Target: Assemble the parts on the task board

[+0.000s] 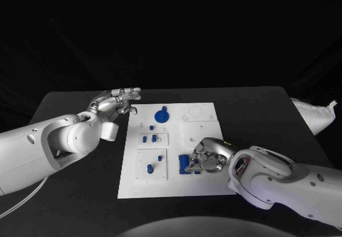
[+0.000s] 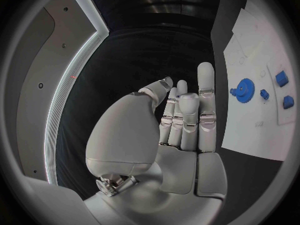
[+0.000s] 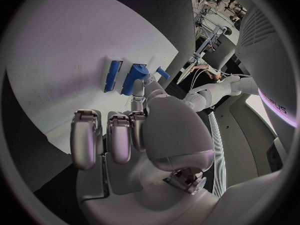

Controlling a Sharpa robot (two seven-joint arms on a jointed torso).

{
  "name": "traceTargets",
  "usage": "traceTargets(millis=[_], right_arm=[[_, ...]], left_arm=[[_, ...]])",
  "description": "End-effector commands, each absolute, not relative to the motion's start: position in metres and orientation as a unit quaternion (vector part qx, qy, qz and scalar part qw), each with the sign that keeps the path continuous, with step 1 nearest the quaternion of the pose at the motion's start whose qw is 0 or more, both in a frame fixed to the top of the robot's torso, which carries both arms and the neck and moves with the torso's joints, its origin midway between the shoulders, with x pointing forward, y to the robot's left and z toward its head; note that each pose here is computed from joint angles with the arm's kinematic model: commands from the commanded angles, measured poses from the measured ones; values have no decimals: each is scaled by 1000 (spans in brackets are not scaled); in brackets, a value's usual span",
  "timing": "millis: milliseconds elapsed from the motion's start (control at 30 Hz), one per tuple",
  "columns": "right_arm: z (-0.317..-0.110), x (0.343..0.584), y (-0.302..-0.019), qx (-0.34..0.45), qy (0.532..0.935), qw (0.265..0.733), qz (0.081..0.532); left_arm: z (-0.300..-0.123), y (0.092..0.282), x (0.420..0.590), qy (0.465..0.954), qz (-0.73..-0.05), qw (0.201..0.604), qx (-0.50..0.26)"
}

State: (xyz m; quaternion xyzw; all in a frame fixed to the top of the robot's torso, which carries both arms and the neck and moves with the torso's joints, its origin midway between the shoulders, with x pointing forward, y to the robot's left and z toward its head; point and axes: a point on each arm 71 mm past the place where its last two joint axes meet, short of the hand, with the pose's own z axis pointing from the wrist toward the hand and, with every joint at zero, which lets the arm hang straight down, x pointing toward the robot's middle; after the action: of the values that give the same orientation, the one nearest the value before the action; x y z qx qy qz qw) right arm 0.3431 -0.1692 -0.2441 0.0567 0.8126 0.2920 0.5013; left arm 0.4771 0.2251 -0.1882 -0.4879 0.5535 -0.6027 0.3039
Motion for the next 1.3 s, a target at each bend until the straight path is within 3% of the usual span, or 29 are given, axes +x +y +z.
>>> traceTargets(millis=[33, 800, 1100, 1300], right_arm=[[-245, 344, -169, 40, 814, 509, 277], [-246, 348, -167, 45, 807, 523, 270], [-233, 351, -178, 100, 756, 521, 382], [-219, 380, -200, 212, 705, 481, 475]], left_arm=[[-187, 223, 476, 553, -611, 296, -484], [-187, 223, 476, 553, -611, 295, -483], [-188, 224, 477, 553, -610, 297, -484], [-192, 223, 480, 551, -608, 299, -486]])
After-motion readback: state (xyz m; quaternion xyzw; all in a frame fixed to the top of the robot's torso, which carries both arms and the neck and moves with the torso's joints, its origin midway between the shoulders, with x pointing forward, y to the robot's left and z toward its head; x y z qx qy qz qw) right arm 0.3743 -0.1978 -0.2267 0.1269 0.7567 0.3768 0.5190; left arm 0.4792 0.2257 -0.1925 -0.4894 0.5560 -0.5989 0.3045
